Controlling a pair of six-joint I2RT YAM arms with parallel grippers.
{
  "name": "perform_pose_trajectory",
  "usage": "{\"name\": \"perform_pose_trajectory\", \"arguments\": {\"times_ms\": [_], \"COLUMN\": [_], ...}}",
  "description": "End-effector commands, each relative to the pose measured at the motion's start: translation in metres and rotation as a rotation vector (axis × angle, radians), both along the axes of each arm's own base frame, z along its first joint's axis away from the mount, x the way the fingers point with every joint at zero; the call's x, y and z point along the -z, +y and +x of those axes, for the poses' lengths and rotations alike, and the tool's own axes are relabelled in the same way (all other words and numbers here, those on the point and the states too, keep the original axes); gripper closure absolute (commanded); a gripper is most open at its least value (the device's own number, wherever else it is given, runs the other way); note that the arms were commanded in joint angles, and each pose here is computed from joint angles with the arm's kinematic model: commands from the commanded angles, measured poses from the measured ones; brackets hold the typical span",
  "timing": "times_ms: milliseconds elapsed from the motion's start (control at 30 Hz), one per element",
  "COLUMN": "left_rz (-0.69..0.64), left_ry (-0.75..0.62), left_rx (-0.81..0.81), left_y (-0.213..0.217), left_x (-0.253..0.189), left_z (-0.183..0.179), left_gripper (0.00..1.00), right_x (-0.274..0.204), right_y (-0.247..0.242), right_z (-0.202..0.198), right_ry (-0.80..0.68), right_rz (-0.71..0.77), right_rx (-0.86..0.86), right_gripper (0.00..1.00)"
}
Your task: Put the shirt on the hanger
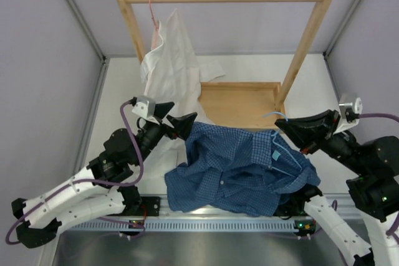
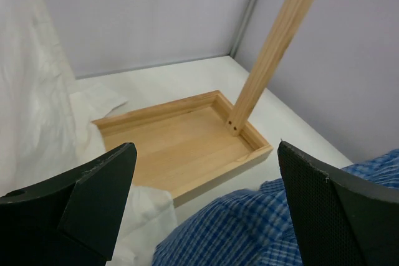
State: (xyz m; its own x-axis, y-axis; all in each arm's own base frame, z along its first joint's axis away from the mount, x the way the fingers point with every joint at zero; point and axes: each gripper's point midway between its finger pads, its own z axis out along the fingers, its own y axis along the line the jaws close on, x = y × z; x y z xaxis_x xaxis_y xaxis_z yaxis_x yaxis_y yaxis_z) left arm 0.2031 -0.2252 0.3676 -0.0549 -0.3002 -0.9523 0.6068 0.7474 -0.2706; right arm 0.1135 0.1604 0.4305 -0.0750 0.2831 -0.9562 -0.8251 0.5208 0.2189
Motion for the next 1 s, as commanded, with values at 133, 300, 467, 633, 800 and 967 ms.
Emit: {"name": "perform_pose_trajectory", "arguments": {"times_ms": [133,300,467,633,800,967], "left_rz": [0.114,0.091,0.019,-0.023,-0.016,0.083], "left_ry": [0.068,0.054,0.043,0.016,-0.041,-0.037], "left_rx": [-0.027,0.084,0.035,-0.024,0.152,0.256], "left_y": [-0.002,-0.019,-0.007,0.013,-0.007,-0.043], "left_x": [0.061,0.068,0.057,0.031,0.017,0.040], "left_z": [0.006,-0.006,-0.004,-0.004,-0.027,-0.026], "left_gripper": [0.03,0.08,0.02,0.02,0.02,0.08], "right_x": [-0.043,-0.050,-0.039,-0.019,-0.014,-0.027], "right_y": [-0.016,-0.025,-0.031,-0.048,-0.054,-0.046], "right_z": [-0.034,-0.036,-0.021,0.005,0.018,0.010], "right_ry": [-0.088,-0.098,-0.061,0.029,0.068,0.037], "right_rz": [0.004,-0.018,-0.056,-0.082,-0.089,-0.079], "right_rx": [0.014,0.066,0.131,0.290,0.349,0.290], "right_gripper": [1.00,1.00,1.00,1.00,1.00,1.00]}}
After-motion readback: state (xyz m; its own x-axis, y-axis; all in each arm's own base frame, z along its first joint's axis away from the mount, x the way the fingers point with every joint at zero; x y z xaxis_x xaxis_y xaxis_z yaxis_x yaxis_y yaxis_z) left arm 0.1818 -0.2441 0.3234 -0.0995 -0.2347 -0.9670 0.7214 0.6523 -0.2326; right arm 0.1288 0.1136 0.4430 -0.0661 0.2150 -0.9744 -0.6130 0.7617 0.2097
